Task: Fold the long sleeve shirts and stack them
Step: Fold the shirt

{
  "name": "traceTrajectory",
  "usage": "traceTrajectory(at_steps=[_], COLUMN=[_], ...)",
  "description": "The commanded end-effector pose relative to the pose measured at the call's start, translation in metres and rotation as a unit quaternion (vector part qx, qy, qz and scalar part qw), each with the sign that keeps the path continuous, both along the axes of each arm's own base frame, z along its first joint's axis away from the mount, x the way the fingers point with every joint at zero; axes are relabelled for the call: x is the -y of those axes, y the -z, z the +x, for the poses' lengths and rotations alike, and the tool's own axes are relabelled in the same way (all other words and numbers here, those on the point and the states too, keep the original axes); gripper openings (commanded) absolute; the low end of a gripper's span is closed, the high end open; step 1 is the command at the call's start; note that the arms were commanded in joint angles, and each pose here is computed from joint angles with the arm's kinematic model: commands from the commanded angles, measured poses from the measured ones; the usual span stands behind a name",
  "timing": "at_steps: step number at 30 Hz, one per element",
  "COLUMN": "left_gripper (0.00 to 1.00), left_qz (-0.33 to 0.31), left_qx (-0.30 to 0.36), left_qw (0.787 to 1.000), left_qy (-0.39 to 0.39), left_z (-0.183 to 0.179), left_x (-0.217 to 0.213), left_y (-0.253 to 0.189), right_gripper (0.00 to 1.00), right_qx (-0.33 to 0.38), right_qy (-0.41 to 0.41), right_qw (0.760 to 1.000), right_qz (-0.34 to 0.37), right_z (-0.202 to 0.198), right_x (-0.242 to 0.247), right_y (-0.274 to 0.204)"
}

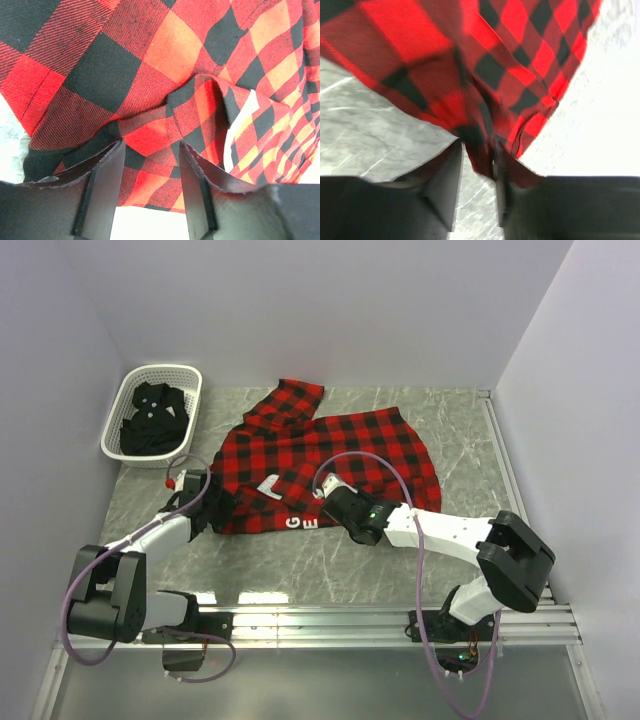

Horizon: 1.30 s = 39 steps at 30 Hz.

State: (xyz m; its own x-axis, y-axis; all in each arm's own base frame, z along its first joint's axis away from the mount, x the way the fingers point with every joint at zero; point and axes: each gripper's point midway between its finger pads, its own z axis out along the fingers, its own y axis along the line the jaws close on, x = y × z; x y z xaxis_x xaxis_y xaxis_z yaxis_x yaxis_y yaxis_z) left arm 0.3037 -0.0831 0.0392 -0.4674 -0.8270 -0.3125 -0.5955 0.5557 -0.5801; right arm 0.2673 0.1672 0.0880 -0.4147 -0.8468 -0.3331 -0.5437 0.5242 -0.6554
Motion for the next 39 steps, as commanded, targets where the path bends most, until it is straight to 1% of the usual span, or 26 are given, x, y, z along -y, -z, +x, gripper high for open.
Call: traceTrajectory(at_steps=[1, 4, 5, 6, 7, 8, 10, 11, 12, 13, 14, 16, 17, 19, 20, 21, 23, 25, 26, 28, 29, 31, 32, 34, 38, 39], left_gripper=[0.55, 0.58, 0.61, 0.65, 0.65, 0.68, 0.73, 0.75, 0.77, 0.79, 0.81, 0.83, 0.83, 0.84, 0.84, 0.85, 0.85, 0.86, 0.86, 0.86, 0.86, 0.86, 0.86, 0.86, 0.86, 0.86], left_qz=[-0.010, -0.015, -0.013, -0.012, -0.010, -0.007, 0.005, 0.008, 0.020, 0.025, 0.031, 0.056, 0.074, 0.104, 0.119, 0.125, 0.130, 0.126, 0.122, 0.115, 0.116, 0.116, 0.119, 0.120, 0.106, 0.104], left_qx=[0.027, 0.038, 0.040, 0.049, 0.051, 0.055, 0.068, 0.079, 0.076, 0.085, 0.094, 0.095, 0.106, 0.099, 0.108, 0.106, 0.102, 0.092, 0.088, 0.069, 0.064, 0.055, 0.054, 0.056, 0.044, 0.041], left_qw=[1.000, 0.999, 0.999, 0.999, 0.998, 0.998, 0.997, 0.996, 0.996, 0.995, 0.994, 0.991, 0.987, 0.984, 0.978, 0.977, 0.973, 0.971, 0.970, 0.968, 0.966, 0.965, 0.965, 0.965, 0.966, 0.966], left_qy=[-0.002, 0.009, 0.013, 0.015, 0.018, 0.019, 0.028, 0.033, 0.044, 0.050, 0.056, 0.079, 0.098, 0.110, 0.130, 0.139, 0.158, 0.184, 0.191, 0.214, 0.221, 0.229, 0.228, 0.226, 0.233, 0.234], left_z=[0.007, 0.010, 0.010, 0.011, 0.010, 0.011, 0.012, 0.015, 0.012, 0.013, 0.015, 0.012, 0.015, 0.015, 0.018, 0.018, 0.020, 0.020, 0.020, 0.019, 0.018, 0.018, 0.017, 0.018, 0.016, 0.016], left_x=[0.001, 0.004, 0.005, 0.005, 0.005, 0.004, 0.002, 0.003, 0.002, 0.001, 0.001, -0.001, -0.002, -0.008, -0.008, -0.008, -0.005, 0.001, 0.003, 0.009, 0.010, 0.010, 0.009, 0.009, 0.014, 0.014], left_y=[-0.014, -0.023, -0.026, -0.034, -0.037, -0.043, -0.056, -0.067, -0.069, -0.078, -0.088, -0.094, -0.104, -0.105, -0.113, -0.112, -0.108, -0.099, -0.095, -0.083, -0.081, -0.074, -0.072, -0.069, -0.061, -0.059], right_gripper=[0.46, 0.53, 0.53, 0.56, 0.56, 0.57, 0.58, 0.58, 0.61, 0.68, 0.71, 0.79, 0.80, 0.82, 0.81, 0.78, 0.74, 0.70, 0.69, 0.69, 0.68, 0.64, 0.64, 0.64, 0.64, 0.64], right_qx=[0.061, 0.063, 0.059, 0.060, 0.057, 0.038, 0.020, 0.013, 0.001, -0.001, -0.006, 0.002, -0.003, -0.004, -0.013, -0.020, -0.055, -0.084, -0.111, -0.129, -0.148, -0.154, -0.157, -0.153, -0.163, -0.163], right_qy=[0.050, 0.066, 0.071, 0.076, 0.081, 0.095, 0.113, 0.141, 0.140, 0.147, 0.163, 0.182, 0.208, 0.236, 0.269, 0.286, 0.338, 0.361, 0.386, 0.404, 0.418, 0.424, 0.440, 0.458, 0.479, 0.485], right_qw=[0.996, 0.994, 0.992, 0.990, 0.987, 0.981, 0.968, 0.957, 0.945, 0.935, 0.924, 0.896, 0.876, 0.839, 0.814, 0.798, 0.752, 0.722, 0.696, 0.672, 0.651, 0.634, 0.621, 0.612, 0.570, 0.564], right_qz=[0.028, 0.057, 0.085, 0.106, 0.125, 0.168, 0.221, 0.254, 0.296, 0.323, 0.347, 0.406, 0.434, 0.489, 0.515, 0.530, 0.563, 0.584, 0.595, 0.607, 0.616, 0.628, 0.629, 0.627, 0.647, 0.648], right_z=[0.010, 0.009, 0.007, 0.005, 0.004, 0.002, -0.001, 0.002, -0.002, -0.002, -0.004, -0.003, -0.006, -0.004, -0.007, -0.007, -0.010, -0.010, -0.013, -0.011, -0.016, -0.014, -0.016, -0.016, -0.015, -0.015], right_x=[0.007, 0.003, -0.002, -0.002, -0.004, -0.008, -0.006, 0.000, -0.004, -0.004, -0.001, 0.002, 0.004, 0.008, 0.010, 0.012, 0.014, 0.011, 0.011, 0.009, 0.007, 0.004, 0.005, 0.008, 0.005, 0.005], right_y=[-0.026, -0.034, -0.036, -0.043, -0.047, -0.045, -0.052, -0.052, -0.059, -0.062, -0.059, -0.071, -0.066, -0.072, -0.064, -0.060, -0.042, -0.029, -0.017, -0.006, 0.002, 0.006, 0.012, 0.023, 0.035, 0.040])
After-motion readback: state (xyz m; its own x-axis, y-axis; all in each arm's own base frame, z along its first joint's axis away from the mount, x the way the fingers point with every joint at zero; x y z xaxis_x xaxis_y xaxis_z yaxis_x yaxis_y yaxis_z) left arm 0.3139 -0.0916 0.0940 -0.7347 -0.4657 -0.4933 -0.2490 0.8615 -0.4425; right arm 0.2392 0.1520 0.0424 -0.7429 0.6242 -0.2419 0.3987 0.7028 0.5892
